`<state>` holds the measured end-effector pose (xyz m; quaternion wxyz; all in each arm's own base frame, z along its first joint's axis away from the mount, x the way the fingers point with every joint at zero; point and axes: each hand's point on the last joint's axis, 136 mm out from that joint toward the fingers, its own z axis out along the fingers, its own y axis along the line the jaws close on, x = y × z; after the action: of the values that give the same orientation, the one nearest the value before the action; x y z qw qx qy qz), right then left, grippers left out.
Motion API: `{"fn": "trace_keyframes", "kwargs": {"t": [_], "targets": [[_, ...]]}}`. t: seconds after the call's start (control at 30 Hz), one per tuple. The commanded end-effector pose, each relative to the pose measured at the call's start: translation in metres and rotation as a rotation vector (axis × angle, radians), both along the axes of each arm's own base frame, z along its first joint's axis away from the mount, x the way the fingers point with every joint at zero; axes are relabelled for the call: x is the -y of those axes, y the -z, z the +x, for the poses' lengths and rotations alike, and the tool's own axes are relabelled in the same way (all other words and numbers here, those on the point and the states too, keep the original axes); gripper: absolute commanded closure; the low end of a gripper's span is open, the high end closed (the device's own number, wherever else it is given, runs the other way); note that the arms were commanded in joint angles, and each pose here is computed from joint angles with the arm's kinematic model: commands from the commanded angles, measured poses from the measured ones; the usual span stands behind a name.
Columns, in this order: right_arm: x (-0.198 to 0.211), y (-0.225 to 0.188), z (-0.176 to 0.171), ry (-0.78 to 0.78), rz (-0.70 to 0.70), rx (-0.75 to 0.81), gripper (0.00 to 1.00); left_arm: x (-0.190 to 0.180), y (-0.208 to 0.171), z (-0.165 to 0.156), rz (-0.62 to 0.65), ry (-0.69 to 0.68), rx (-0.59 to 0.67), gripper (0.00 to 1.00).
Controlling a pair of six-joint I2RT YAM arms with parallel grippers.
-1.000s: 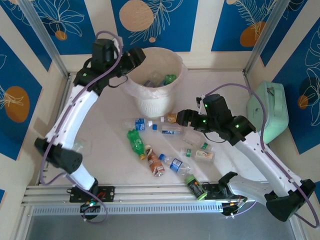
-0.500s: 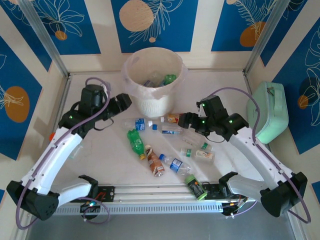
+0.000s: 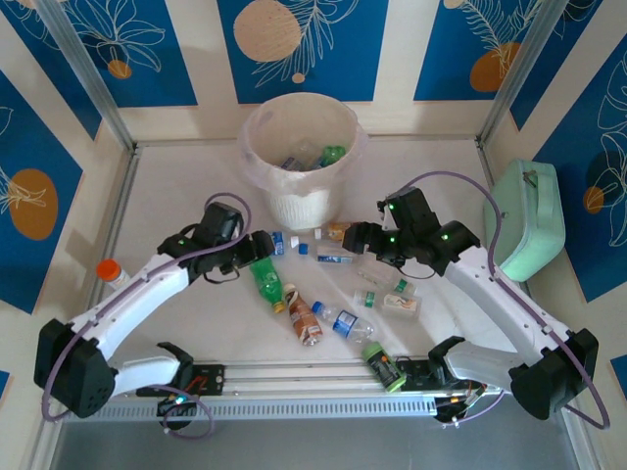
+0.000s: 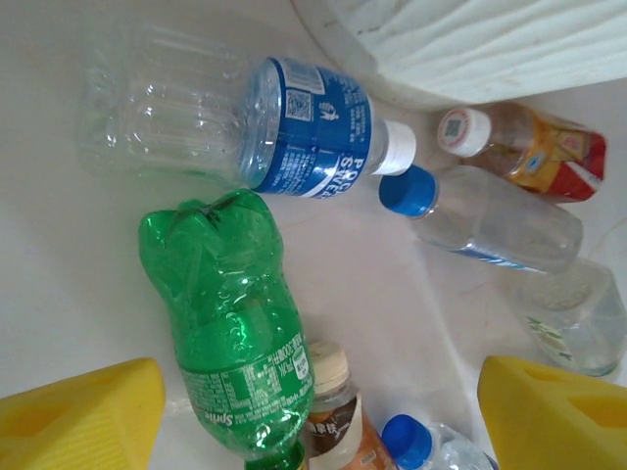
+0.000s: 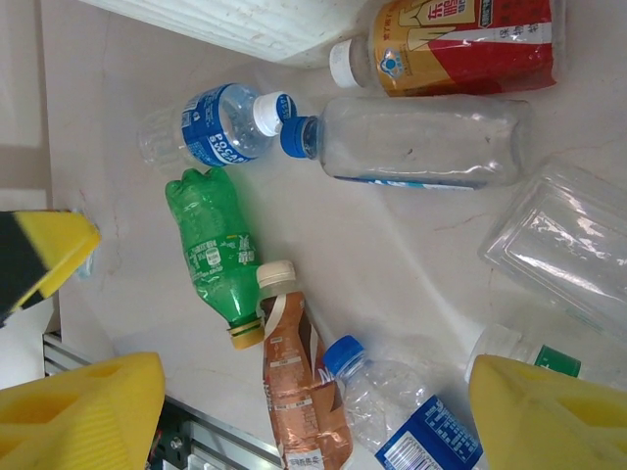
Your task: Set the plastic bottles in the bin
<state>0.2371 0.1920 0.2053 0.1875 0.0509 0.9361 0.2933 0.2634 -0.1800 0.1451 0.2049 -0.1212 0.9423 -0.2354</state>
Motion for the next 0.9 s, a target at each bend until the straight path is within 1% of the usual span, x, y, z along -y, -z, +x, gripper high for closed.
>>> {"fn": "trace_keyframes", "kwargs": {"t": [0.0, 0.3, 0.6, 0.77, 0.87], "targets": [[-0.004, 0.002, -0.004, -0.011, 0.012, -0.017, 0.19, 0.001, 0.017, 0.002, 0.031, -0.028, -0.020, 0.17], [-0.009, 0.001, -0.005, -0.022, 0.014, -0.016, 0.19, -0.001, 0.053, -0.004, 0.080, -0.065, -0.124, 0.19], [-0.010, -0.002, -0.004, -0.024, 0.017, -0.012, 0.19, 0.011, 0.080, -0.017, 0.018, -0.084, -0.203, 0.19], [-0.011, -0.004, -0.003, -0.026, 0.017, -0.009, 0.19, 0.015, 0.089, -0.021, 0.020, -0.076, -0.219, 0.18], [-0.011, -0.004, -0.002, -0.027, 0.016, -0.010, 0.19, 0.018, 0.097, -0.022, 0.026, -0.070, -0.235, 0.21]]}}
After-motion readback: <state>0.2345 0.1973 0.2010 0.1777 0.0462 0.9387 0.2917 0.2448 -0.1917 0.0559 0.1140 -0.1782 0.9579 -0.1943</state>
